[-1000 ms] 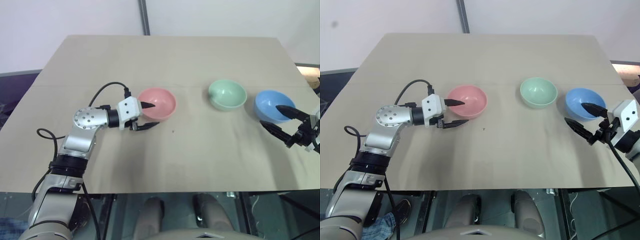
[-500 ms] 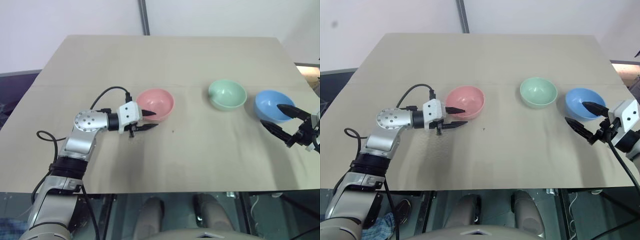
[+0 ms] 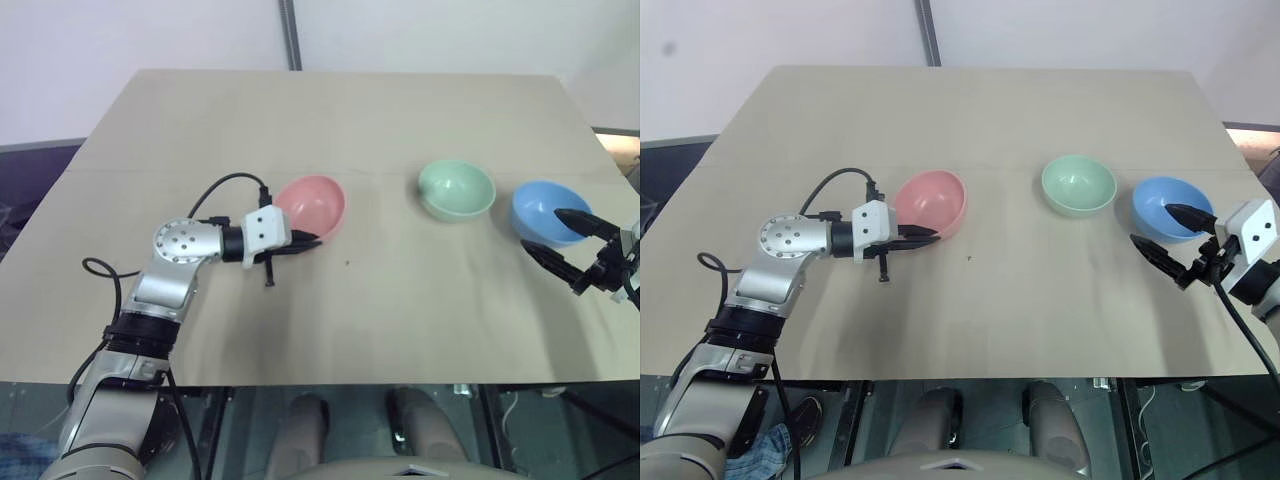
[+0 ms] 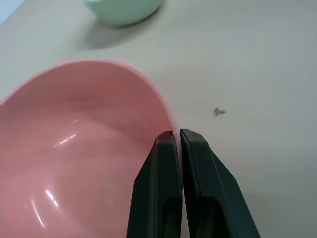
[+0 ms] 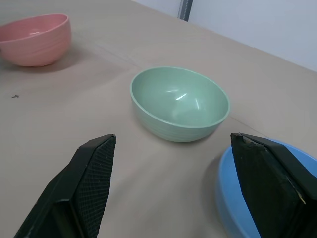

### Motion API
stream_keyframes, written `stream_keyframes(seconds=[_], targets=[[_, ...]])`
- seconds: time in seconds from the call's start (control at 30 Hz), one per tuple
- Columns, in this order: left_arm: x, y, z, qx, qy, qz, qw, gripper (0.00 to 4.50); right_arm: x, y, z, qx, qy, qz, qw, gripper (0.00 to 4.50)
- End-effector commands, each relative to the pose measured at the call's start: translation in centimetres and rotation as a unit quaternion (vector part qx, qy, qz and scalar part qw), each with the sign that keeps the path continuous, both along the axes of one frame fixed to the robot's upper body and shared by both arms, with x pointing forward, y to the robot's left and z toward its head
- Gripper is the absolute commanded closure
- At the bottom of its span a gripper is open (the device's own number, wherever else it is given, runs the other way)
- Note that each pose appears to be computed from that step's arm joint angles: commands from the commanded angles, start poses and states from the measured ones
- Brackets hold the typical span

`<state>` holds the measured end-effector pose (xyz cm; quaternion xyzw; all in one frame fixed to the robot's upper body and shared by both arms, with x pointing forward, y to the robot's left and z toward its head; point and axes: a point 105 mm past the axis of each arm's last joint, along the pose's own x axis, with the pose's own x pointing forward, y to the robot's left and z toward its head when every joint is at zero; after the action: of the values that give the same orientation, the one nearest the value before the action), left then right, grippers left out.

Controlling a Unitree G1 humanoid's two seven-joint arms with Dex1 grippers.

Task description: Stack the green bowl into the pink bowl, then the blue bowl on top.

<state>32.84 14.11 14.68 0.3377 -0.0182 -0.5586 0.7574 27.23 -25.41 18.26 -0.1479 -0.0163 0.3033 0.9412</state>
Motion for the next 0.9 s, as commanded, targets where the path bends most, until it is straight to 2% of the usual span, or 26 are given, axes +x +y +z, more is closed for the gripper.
stream_keyframes(seconds=[0.03, 0.17, 0.3, 0.5, 0.57, 0.6, 0.63, 0.83, 0.9], targets=[[-1.2, -1.8, 2.0, 0.012, -0.042, -0.05, 0.998, 4.45, -0.1, 0.1, 1.1, -0.006, -0.026, 0.004, 1.0, 0.46], [-2.6, -3.6, 2.5, 0.008, -0.041, -0.092, 0.995, 4.45, -0.2, 0.3, 1.0, -0.006, -0.025, 0.006, 1.0, 0.46], [-4.4, -4.4, 1.7, 0.036, -0.027, -0.139, 0.989, 4.45, -0.2, 0.3, 1.0, -0.006, -0.024, 0.007, 1.0, 0.46], [-5.8, -4.4, 0.1, 0.063, 0.018, -0.163, 0.984, 4.45, -0.2, 0.5, 0.9, -0.004, -0.024, 0.008, 1.0, 0.46], [-6.0, -4.3, 0.0, 0.063, 0.022, -0.163, 0.984, 3.74, -0.3, 0.6, 0.9, -0.004, -0.024, 0.01, 1.0, 0.46], [-6.0, -4.2, -0.1, 0.064, 0.028, -0.161, 0.984, 3.58, -0.3, 0.6, 0.9, -0.004, -0.023, 0.009, 1.0, 0.46], [-6.0, -4.0, -0.2, 0.066, 0.033, -0.159, 0.984, 3.01, -0.3, 0.6, 0.9, -0.004, -0.023, 0.009, 1.0, 0.46], [-5.1, -3.8, 0.3, 0.048, 0.017, -0.13, 0.99, 0.3, -0.2, 0.6, 1.0, -0.005, -0.022, 0.011, 1.0, 0.46], [-4.6, -3.6, 0.9, 0.029, 0.017, -0.111, 0.993, 0.14, -0.2, 0.6, 1.0, -0.004, -0.022, 0.012, 1.0, 0.46]])
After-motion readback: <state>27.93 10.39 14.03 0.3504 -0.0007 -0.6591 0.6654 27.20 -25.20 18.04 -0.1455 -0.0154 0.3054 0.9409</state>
